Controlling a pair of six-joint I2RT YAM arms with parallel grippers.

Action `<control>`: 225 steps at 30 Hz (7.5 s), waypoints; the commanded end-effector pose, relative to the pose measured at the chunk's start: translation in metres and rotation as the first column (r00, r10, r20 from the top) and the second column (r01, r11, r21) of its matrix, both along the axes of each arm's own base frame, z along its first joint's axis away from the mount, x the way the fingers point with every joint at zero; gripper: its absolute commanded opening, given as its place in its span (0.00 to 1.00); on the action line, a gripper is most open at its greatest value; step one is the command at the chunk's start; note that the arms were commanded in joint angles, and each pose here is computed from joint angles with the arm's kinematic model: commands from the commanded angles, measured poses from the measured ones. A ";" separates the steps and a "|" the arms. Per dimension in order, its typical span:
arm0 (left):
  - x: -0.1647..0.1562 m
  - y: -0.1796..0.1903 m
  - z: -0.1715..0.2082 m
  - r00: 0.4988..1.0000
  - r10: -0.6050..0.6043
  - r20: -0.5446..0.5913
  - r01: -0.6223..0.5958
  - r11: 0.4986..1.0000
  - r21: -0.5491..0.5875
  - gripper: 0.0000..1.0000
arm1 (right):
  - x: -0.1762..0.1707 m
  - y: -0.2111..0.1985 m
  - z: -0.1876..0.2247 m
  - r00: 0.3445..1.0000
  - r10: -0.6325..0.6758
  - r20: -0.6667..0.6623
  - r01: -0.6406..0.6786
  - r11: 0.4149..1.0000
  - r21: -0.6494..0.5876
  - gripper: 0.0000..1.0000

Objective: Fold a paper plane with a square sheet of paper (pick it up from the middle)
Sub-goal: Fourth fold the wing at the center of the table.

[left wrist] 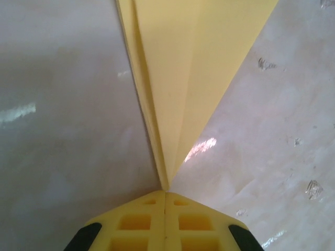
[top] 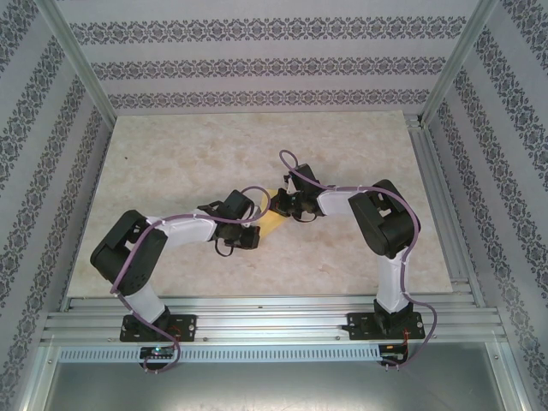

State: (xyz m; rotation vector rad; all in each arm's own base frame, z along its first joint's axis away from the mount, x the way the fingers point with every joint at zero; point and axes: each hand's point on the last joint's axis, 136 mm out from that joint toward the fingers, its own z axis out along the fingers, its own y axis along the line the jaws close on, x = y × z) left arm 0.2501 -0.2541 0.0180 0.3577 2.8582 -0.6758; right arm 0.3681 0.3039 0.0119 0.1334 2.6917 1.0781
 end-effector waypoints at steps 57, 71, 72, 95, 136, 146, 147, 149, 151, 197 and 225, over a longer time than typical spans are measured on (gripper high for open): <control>-0.011 0.011 0.001 0.998 0.024 -0.055 -0.026 0.999 -0.045 0.05 | -0.029 -0.041 -0.075 0.980 -0.091 -0.178 0.059 0.982 -0.179 0.01; 0.042 -0.019 0.034 0.981 0.172 0.085 -0.150 0.963 -0.222 0.05 | -0.029 -0.038 -0.075 0.980 -0.085 -0.180 0.054 0.984 -0.171 0.01; 0.042 -0.020 0.029 0.982 0.176 0.074 -0.156 0.963 -0.221 0.05 | -0.029 -0.038 -0.075 0.980 -0.085 -0.181 0.054 0.984 -0.171 0.01; 0.020 0.007 -0.019 0.982 0.188 0.002 -0.187 0.979 -0.079 0.00 | -0.046 0.007 0.015 0.997 0.067 -0.048 -0.065 0.997 0.030 0.02; 0.004 0.006 -0.029 0.990 0.129 -0.059 -0.133 0.988 -0.074 0.00 | 0.021 -0.050 -0.029 0.995 -0.081 -0.063 0.074 0.990 -0.117 0.01; 0.019 -0.004 0.002 0.992 0.129 0.010 -0.126 0.983 -0.130 0.02 | 0.009 -0.039 -0.026 0.995 -0.049 -0.083 0.043 0.997 -0.071 0.01; 0.023 -0.006 0.009 0.991 0.131 0.030 -0.126 0.982 -0.144 0.05 | 0.005 -0.035 -0.026 0.995 -0.042 -0.089 0.037 0.998 -0.055 0.01; 0.032 -0.011 0.023 0.988 0.142 0.063 -0.129 0.976 -0.175 0.06 | -0.008 -0.027 -0.027 0.994 -0.030 -0.102 0.027 0.999 -0.032 0.01; 0.040 -0.017 0.036 0.983 0.157 0.091 -0.134 0.967 -0.216 0.10 | -0.021 -0.017 -0.027 0.993 -0.011 -0.116 0.009 1.000 -0.013 0.01; 0.013 0.017 -0.036 0.981 0.193 -0.008 -0.193 0.981 -0.026 0.00 | -0.015 -0.015 -0.020 0.995 -0.016 -0.096 0.013 1.000 -0.027 0.03; 0.015 0.010 -0.026 0.987 0.162 -0.003 -0.162 0.985 -0.060 0.04 | 0.051 -0.055 0.020 0.984 -0.173 0.035 0.175 0.982 -0.067 0.16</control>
